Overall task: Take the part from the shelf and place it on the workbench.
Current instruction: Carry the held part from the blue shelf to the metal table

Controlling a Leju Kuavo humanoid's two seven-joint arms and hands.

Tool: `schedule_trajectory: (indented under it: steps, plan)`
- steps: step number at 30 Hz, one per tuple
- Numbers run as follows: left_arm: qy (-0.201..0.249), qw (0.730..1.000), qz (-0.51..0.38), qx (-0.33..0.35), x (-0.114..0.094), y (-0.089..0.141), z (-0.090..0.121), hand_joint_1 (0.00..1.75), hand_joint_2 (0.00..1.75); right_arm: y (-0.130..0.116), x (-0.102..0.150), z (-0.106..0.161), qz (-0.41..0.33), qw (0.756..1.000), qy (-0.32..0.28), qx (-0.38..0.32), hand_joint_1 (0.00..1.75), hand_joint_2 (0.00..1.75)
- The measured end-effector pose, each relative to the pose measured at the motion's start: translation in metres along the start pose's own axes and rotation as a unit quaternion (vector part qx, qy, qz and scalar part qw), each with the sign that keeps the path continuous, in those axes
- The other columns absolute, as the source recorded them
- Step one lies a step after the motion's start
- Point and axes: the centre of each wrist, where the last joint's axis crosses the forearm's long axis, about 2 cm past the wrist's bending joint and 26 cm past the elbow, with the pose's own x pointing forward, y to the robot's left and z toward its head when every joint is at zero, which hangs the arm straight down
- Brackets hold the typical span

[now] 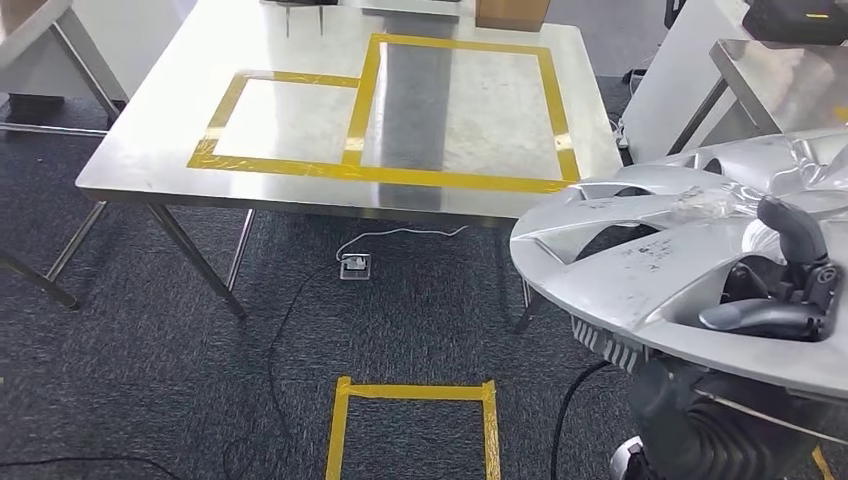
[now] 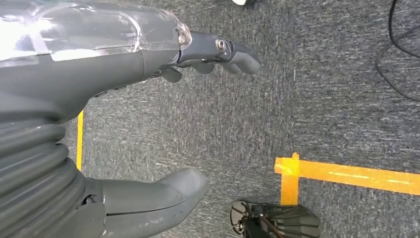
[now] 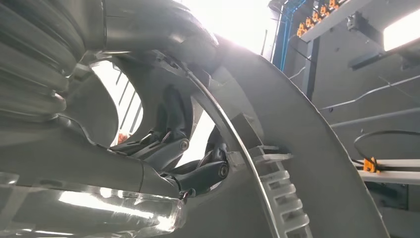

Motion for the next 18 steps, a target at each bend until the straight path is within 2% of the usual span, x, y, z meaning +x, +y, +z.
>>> schedule_trajectory:
  steps: [18]
  plan:
    - [0.007, 1.0, 0.002, -0.006, 0.0002, -0.005, 0.0006, 0.0, 1.75, 0.0018, -0.0013, -0.0022, -0.007, 1.0, 0.007, 0.01, 1.75, 1.75]
